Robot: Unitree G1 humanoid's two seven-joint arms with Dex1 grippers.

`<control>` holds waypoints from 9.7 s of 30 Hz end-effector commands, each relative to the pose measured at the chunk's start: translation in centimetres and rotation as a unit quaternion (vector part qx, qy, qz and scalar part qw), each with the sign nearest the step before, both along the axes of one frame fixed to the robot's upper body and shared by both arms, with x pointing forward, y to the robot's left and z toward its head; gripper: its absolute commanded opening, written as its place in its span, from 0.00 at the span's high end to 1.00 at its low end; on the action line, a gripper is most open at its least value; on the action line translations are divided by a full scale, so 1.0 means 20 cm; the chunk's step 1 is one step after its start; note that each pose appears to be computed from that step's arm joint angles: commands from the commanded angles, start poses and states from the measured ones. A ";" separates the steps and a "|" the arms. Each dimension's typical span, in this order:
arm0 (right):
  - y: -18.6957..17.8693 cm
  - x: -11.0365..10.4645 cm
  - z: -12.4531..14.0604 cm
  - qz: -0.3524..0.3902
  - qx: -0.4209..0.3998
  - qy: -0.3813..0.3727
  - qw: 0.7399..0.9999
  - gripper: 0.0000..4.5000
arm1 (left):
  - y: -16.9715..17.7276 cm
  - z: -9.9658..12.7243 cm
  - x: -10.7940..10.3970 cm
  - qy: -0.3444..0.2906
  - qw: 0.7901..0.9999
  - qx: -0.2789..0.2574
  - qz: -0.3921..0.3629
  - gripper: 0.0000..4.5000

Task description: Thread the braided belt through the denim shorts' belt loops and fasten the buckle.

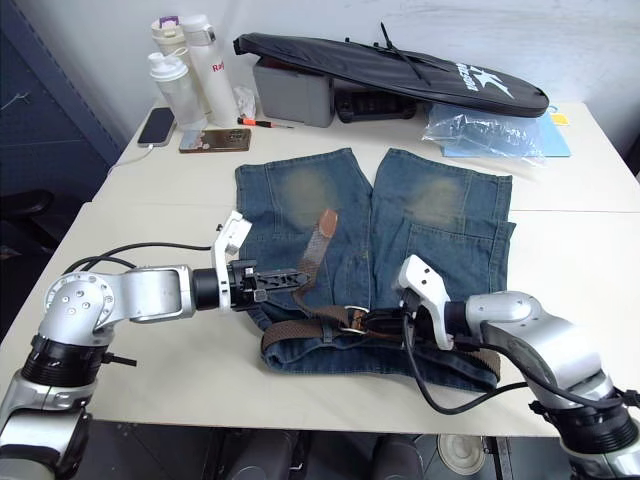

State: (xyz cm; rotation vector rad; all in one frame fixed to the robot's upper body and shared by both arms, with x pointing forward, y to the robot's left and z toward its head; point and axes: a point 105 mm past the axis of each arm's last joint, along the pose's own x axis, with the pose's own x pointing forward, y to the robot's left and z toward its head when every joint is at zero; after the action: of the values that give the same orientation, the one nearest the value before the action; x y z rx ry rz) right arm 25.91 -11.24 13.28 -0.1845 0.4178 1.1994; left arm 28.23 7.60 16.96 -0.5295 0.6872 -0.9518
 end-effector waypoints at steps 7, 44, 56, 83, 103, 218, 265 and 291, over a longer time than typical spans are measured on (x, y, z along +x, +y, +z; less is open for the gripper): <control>0.06 0.00 0.05 0.022 0.011 -0.006 1.000 0.99 | -0.02 0.06 0.03 -0.025 1.000 -0.017 0.002 1.00; -0.09 -0.02 -0.25 -0.003 -0.106 0.040 0.994 0.99 | -0.22 0.27 0.13 -0.093 0.992 -0.066 -0.047 1.00; -0.08 -0.01 -0.23 -0.004 -0.101 0.038 0.994 0.99 | -0.20 0.39 0.14 -0.141 0.984 -0.103 -0.046 1.00; 0.08 0.03 -0.15 0.023 0.030 0.054 0.998 0.99 | -0.02 0.25 0.15 -0.108 0.992 -0.062 0.016 1.00; 0.07 0.08 0.03 0.026 0.085 0.050 0.995 0.99 | 0.16 0.06 0.15 -0.079 0.994 0.033 0.063 1.00; -0.10 0.11 -0.10 -0.187 -0.082 0.094 0.974 0.99 | -0.51 0.08 0.18 -0.125 0.972 0.017 -0.199 1.00; -0.36 -0.01 0.57 -0.162 -0.130 -0.188 0.960 0.86 | -0.50 0.05 0.27 -0.464 0.822 0.221 -0.245 1.00; -0.30 0.18 0.42 -0.079 -0.256 -0.278 0.923 0.98 | -0.54 0.12 0.32 -0.499 0.803 0.223 -0.238 1.00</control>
State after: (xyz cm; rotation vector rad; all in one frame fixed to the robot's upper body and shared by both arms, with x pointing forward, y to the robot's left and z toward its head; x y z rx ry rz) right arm 29.35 -17.27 20.93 -0.8903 0.2677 0.8370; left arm 34.45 -2.96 17.80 0.5958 0.0856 -1.3210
